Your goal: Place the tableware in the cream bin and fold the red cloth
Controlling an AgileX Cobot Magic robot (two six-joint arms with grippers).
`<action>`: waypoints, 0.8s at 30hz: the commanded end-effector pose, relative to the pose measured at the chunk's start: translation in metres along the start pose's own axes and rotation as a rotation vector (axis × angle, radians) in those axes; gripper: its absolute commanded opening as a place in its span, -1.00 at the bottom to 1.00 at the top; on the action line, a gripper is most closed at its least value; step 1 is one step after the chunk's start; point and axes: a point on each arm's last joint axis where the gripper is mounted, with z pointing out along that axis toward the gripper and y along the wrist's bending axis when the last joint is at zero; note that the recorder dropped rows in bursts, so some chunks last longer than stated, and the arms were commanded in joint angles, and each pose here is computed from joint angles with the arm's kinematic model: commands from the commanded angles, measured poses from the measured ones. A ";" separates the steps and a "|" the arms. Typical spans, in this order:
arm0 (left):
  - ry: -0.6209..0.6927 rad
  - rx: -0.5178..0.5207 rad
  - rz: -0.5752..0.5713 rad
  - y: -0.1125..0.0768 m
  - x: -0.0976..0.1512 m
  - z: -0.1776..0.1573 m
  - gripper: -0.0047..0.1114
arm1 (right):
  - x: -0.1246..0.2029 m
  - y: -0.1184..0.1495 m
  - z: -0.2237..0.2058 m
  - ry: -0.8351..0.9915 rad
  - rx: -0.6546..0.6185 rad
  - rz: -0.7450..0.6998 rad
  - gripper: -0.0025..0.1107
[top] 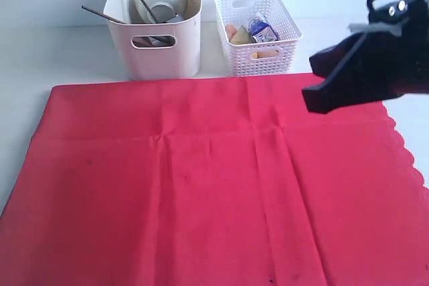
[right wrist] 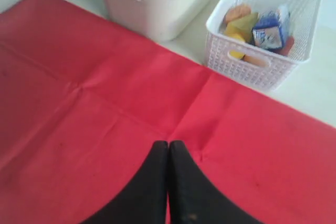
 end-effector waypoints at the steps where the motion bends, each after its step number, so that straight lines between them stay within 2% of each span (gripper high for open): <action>1: -0.117 0.033 -0.231 -0.002 -0.011 -0.001 -0.88 | 0.023 0.001 0.029 0.054 -0.005 0.027 -0.96; 4: -0.230 0.068 -0.251 -0.003 -0.021 -0.003 -0.88 | 0.037 0.001 0.053 0.134 -0.007 0.042 -0.96; 8: -0.273 0.069 -0.132 -0.005 -0.026 -0.004 -0.88 | 0.053 0.002 0.087 0.211 -0.005 0.106 -0.96; 15: -0.041 0.018 -0.053 -0.003 -0.015 0.028 -0.88 | 0.067 0.001 0.126 0.174 0.015 0.125 -0.96; 24: 0.275 0.005 0.006 -0.002 0.017 0.079 -0.88 | 0.067 0.001 0.131 0.146 0.018 0.125 -0.96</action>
